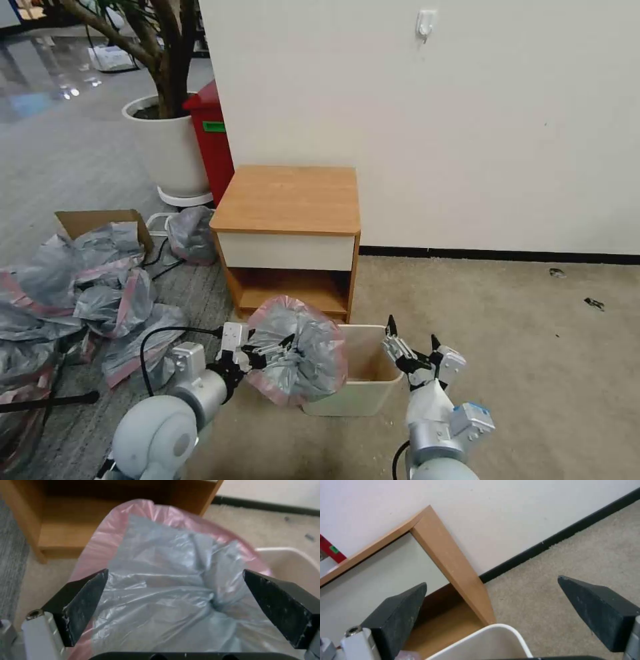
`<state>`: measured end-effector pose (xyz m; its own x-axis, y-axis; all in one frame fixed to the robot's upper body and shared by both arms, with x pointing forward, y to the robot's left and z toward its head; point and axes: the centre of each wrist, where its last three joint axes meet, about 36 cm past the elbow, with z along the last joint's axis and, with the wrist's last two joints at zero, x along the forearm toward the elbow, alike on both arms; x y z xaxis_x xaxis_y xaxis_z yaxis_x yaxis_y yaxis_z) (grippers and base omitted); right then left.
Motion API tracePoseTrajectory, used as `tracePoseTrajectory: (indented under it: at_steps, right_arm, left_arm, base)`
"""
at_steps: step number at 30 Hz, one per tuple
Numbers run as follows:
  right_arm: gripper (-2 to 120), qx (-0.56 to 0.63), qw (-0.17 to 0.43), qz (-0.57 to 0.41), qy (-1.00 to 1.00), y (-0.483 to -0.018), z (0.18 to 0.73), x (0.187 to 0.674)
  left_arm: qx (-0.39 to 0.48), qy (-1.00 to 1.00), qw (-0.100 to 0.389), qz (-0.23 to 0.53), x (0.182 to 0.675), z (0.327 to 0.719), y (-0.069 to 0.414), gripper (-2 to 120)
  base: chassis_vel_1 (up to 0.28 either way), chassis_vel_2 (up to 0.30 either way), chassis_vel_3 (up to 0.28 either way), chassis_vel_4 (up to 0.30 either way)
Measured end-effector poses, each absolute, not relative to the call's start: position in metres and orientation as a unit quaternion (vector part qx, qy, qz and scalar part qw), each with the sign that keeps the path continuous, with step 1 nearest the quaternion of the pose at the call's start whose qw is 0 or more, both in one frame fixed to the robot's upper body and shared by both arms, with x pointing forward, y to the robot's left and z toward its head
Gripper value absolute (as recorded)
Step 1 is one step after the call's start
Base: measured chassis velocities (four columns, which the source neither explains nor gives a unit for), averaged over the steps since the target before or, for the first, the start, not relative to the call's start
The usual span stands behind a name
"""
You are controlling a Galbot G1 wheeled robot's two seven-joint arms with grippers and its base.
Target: Pick up the garbage bag from the table and place it over the trash can.
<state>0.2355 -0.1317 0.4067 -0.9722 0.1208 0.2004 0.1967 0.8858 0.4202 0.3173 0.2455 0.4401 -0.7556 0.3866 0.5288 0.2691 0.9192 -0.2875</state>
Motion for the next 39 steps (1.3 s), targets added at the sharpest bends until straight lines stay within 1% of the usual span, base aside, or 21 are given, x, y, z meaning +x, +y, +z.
tracePoseTrajectory:
  at_steps: [6, 14, 21, 26, 29, 33, 39]
  right_arm:
    - [100, -0.089, 0.082, -0.223, -0.967, -0.134, 0.404, 0.236]
    - [100, -0.097, 0.073, -0.221, -0.968, -0.137, 0.404, 0.236]
    - [100, -0.099, 0.07, -0.218, -0.968, -0.137, 0.403, 0.236]
    - [100, -0.098, 0.072, -0.215, -0.969, -0.136, 0.402, 0.235]
    - [100, -0.099, 0.073, -0.213, -0.969, -0.135, 0.399, 0.235]
    - [100, -0.098, 0.075, -0.212, -0.969, -0.132, 0.396, 0.235]
    - [100, -0.092, 0.079, -0.214, -0.969, -0.124, 0.391, 0.235]
  left_arm:
    - [-0.171, -0.923, 0.333, 0.086, 0.329, 0.429, 0.241, 100]
    - [-0.178, -0.921, 0.336, 0.089, 0.344, 0.42, 0.228, 100]
    - [-0.18, -0.917, 0.342, 0.101, 0.346, 0.412, 0.22, 100]
    - [-0.184, -0.913, 0.342, 0.126, 0.345, 0.413, 0.218, 100]
    - [-0.176, -0.914, 0.338, 0.138, 0.338, 0.42, 0.223, 100]
    - [-0.164, -0.92, 0.331, 0.131, 0.327, 0.43, 0.235, 100]
    - [-0.147, -0.925, 0.333, 0.109, 0.323, 0.431, 0.246, 100]
  base:
    - [0.0, 0.0, 0.0, 0.0]
    - [0.0, 0.0, 0.0, 0.0]
    - [0.0, 0.0, 0.0, 0.0]
    - [0.0, 0.0, 0.0, 0.0]
    - [0.0, 0.0, 0.0, 0.0]
    - [0.0, 0.0, 0.0, 0.0]
    - [0.0, 0.0, 0.0, 0.0]
